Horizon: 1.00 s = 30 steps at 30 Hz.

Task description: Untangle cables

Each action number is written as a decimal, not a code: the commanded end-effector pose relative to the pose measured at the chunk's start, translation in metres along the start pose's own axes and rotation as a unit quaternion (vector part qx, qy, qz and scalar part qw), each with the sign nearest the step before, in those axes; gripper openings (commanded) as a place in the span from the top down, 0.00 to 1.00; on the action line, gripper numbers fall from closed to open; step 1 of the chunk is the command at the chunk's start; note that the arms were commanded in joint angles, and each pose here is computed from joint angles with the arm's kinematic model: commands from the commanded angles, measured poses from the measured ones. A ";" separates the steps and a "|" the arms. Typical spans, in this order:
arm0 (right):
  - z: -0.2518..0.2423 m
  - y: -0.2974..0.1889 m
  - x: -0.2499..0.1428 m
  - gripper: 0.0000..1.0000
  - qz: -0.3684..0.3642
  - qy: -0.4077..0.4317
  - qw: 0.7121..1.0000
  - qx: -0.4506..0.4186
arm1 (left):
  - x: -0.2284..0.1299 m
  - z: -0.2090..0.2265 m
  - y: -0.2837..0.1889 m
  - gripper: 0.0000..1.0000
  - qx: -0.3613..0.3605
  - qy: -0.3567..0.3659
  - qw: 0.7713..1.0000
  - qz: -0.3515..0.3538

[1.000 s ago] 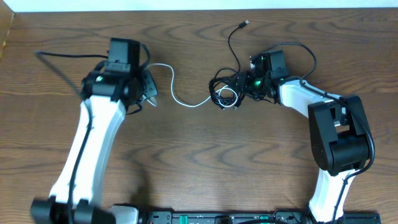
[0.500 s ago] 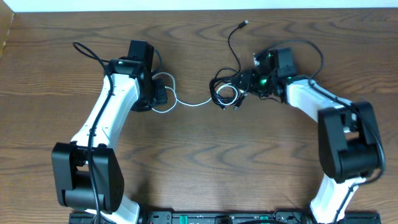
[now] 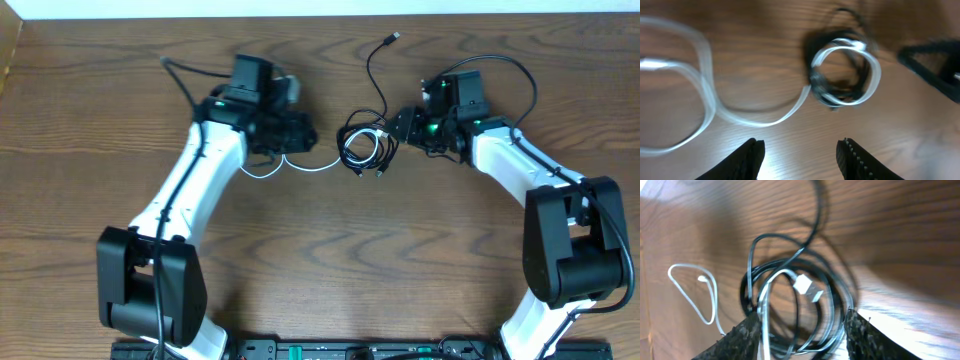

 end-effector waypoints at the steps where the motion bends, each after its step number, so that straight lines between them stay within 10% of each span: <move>1: -0.026 -0.012 0.016 0.48 -0.026 0.029 0.999 -0.024 | -0.007 -0.034 0.009 0.48 -0.038 0.080 0.996 0.000; 30: -0.061 -0.030 0.017 0.46 -0.014 0.059 0.997 -0.049 | -0.029 -0.058 0.144 0.49 0.012 0.226 0.974 0.010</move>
Point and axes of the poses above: each gripper's point midway between its finger pads, its own y axis out along the fingers, its own z axis along the line the jaws close on, x = y × z, the point moved 5 cm from there along -y, back along the fingers, and after that the axes turned 3 degrees about -y, right-handed, at the moved point
